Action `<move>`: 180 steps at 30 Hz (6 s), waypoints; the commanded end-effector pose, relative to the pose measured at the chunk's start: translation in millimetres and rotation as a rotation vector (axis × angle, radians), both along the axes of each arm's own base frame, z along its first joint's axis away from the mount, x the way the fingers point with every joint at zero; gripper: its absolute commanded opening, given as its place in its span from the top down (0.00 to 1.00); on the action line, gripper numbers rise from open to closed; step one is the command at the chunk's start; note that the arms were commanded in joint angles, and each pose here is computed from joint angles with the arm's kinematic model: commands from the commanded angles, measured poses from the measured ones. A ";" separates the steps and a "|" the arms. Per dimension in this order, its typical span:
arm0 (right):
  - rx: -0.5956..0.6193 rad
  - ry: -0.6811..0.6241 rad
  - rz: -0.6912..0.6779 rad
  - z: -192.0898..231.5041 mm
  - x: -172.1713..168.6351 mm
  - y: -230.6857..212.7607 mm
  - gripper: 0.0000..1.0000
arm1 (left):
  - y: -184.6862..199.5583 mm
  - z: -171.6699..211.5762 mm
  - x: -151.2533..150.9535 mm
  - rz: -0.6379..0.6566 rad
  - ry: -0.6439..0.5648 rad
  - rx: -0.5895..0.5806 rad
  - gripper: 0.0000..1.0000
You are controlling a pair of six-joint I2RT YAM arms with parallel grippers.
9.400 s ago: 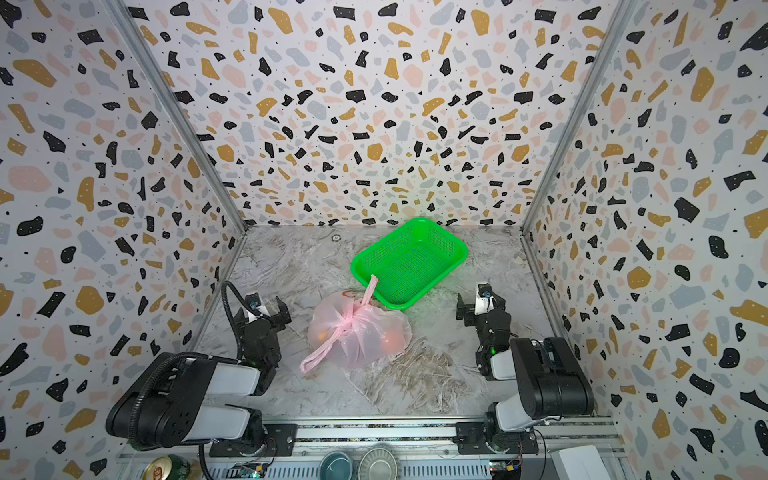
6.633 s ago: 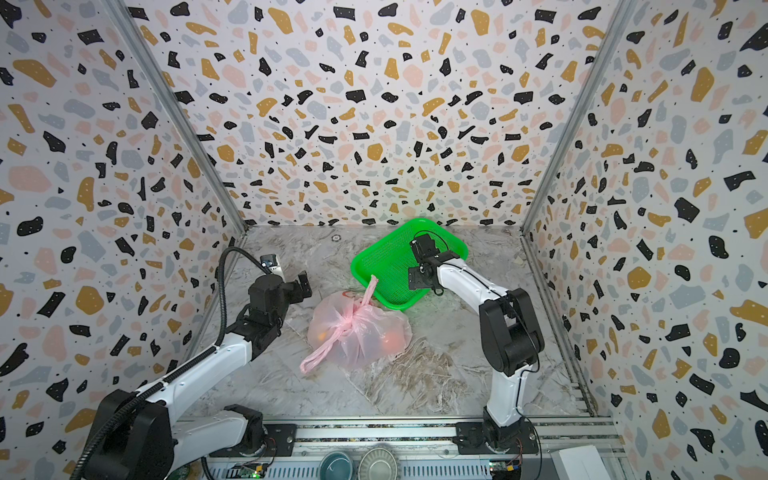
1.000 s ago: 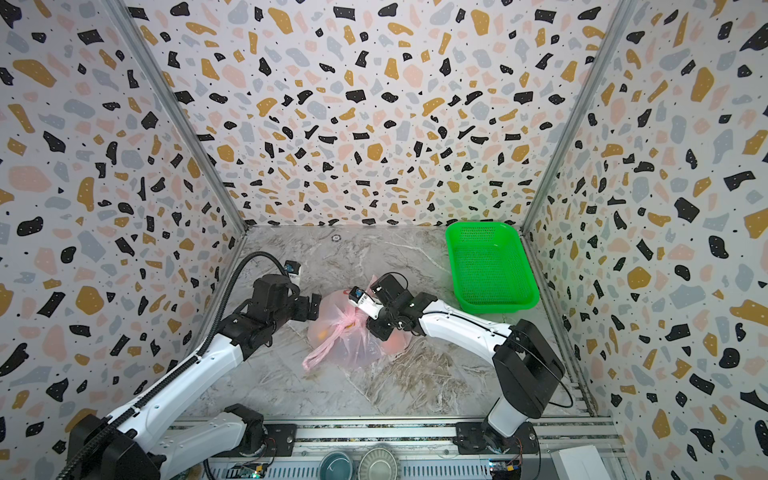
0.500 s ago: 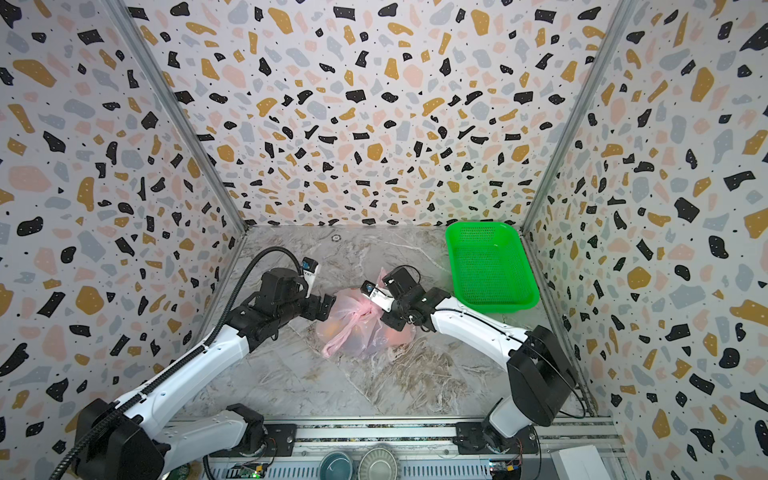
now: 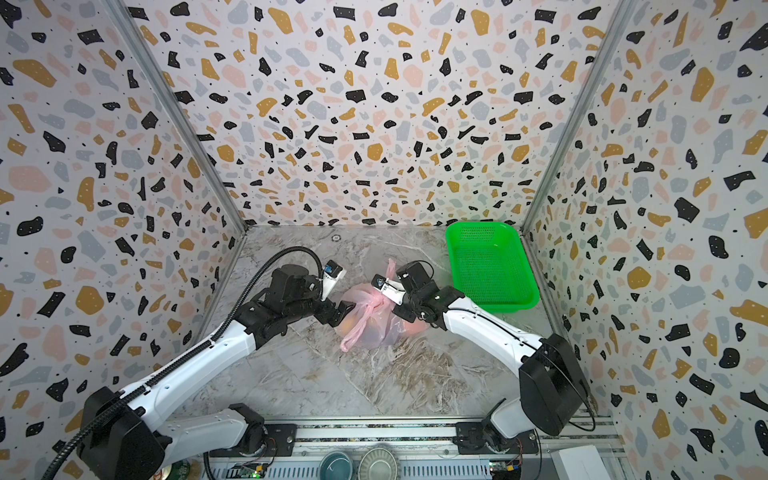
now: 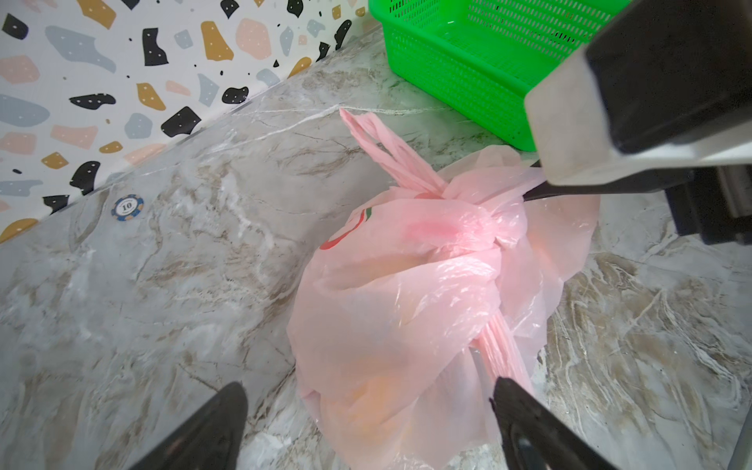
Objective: Untie the knot of the plastic bag and take out the fruit
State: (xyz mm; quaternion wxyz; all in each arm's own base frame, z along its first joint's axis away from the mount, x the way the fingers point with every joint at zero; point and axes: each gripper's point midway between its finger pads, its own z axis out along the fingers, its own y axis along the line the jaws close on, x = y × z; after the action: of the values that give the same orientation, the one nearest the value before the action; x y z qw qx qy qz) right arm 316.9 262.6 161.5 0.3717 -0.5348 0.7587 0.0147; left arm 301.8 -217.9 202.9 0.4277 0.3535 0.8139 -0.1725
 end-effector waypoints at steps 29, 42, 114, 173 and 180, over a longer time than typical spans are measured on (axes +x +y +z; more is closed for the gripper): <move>0.100 -0.004 0.033 2.3 -7.9 6.6 1.00 | -55.9 -42.2 15.0 -0.246 0.028 0.073 0.62; 0.153 0.006 -0.004 10.2 -2.8 4.3 1.00 | -55.5 -36.9 13.9 -0.216 0.035 0.039 1.00; 0.277 0.023 -0.204 53.6 -22.4 -10.2 0.24 | 51.8 16.5 65.8 0.302 -0.044 -0.137 0.81; 0.538 -0.138 -0.389 117.2 9.6 -61.7 1.00 | -73.4 34.0 54.8 0.097 -0.109 0.145 0.00; 0.542 -0.149 -0.383 121.7 7.4 -63.1 1.00 | -53.1 28.9 75.8 0.228 -0.161 0.265 0.00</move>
State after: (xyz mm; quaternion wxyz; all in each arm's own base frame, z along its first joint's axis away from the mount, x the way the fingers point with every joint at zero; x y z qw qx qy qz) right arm 330.2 203.4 271.9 0.5391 -0.2686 0.7913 0.1055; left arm 368.0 -281.7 218.9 0.4391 0.3393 0.8315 -0.0285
